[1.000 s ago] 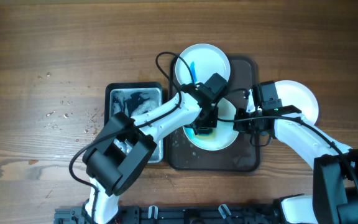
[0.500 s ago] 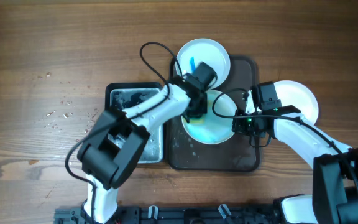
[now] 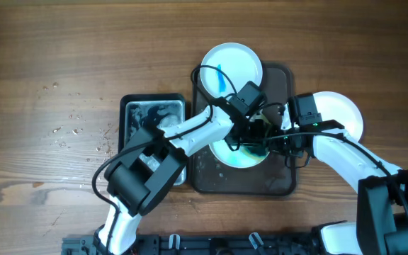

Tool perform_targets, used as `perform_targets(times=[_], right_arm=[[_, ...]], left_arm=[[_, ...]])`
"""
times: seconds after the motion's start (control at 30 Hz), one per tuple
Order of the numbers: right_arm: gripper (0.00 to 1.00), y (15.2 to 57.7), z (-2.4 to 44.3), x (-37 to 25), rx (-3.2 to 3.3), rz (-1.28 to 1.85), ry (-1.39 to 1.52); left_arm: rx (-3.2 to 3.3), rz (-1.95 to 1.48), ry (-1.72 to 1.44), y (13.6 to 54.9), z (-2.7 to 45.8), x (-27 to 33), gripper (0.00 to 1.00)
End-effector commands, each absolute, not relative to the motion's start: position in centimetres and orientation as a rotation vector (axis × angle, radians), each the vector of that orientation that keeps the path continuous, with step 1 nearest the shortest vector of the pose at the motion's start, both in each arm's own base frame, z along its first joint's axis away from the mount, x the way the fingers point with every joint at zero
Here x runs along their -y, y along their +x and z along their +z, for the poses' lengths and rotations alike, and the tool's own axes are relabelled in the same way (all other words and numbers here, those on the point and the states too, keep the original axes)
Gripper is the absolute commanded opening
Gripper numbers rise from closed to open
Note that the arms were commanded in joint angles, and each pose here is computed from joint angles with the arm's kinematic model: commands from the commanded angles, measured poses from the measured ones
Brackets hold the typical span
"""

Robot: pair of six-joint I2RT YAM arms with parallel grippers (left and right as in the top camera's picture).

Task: Clean dirty plates on tray and stack at the side
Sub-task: 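Scrub the lower plate's blue stain with the sponge in left gripper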

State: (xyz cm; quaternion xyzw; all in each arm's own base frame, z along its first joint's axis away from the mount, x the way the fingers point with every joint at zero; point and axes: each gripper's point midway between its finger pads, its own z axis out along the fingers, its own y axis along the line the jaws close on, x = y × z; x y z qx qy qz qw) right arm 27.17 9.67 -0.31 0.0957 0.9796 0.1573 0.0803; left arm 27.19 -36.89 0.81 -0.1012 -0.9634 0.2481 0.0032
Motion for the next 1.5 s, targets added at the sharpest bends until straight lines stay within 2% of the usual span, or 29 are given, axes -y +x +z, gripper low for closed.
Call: perform_targets(times=[0.0, 0.2, 0.3, 0.37, 0.5, 0.57, 0.67, 0.83, 0.97, 1.1, 1.3, 1.47], right_arm=[[0.04, 24.2, -3.4, -7.6, -3.048, 0.284, 0.283], [0.04, 24.2, -3.4, -7.6, -3.047, 0.284, 0.283], [0.04, 24.3, -3.4, -7.6, -3.043, 0.286, 0.283], [0.04, 24.3, -3.4, -7.6, -3.044, 0.285, 0.282], [0.04, 24.3, -3.4, -7.6, -3.044, 0.286, 0.283], [0.04, 24.3, -3.4, -7.6, -3.044, 0.286, 0.283], [0.04, 24.3, -3.4, -7.6, -3.044, 0.285, 0.282], [0.04, 24.3, -3.4, -7.6, -3.044, 0.286, 0.282], [0.04, 24.2, -3.4, -7.6, -3.046, 0.286, 0.283], [0.04, 24.1, -3.4, -7.6, -3.05, 0.285, 0.283], [0.04, 24.1, -3.3, -8.0, -3.052, 0.319, 0.271], [0.04, 24.2, -3.3, -8.0, -3.048, 0.321, 0.27]], left_arm=[[3.063, 0.319, -0.156, 27.1, -3.6, 29.5, 0.04], [3.217, -0.363, 0.012, 31.9, -2.2, 18.6, 0.04], [3.254, -0.567, 0.03, 33.2, -1.5, 16.0, 0.04], [3.259, -0.576, 0.031, 33.3, -1.4, 16.0, 0.04], [3.173, -0.077, 0.033, 31.3, -2.7, 21.6, 0.04], [3.046, 0.355, -0.007, 29.5, -2.4, 27.2, 0.04], [2.887, 0.76, -0.136, 27.1, -1.1, 33.3, 0.04], [2.788, 0.926, -0.313, 23.8, 0.0, 37.7, 0.04], [2.771, 0.943, -0.357, 22.9, 0.2, 38.5, 0.04], [2.906, 0.747, -0.268, 25.1, -1.5, 35.4, 0.04], [3.14, -0.019, -0.026, 29.4, -3.9, 22.9, 0.04], [3.179, -0.428, 0.011, 30.8, -3.1, 17.0, 0.04]])
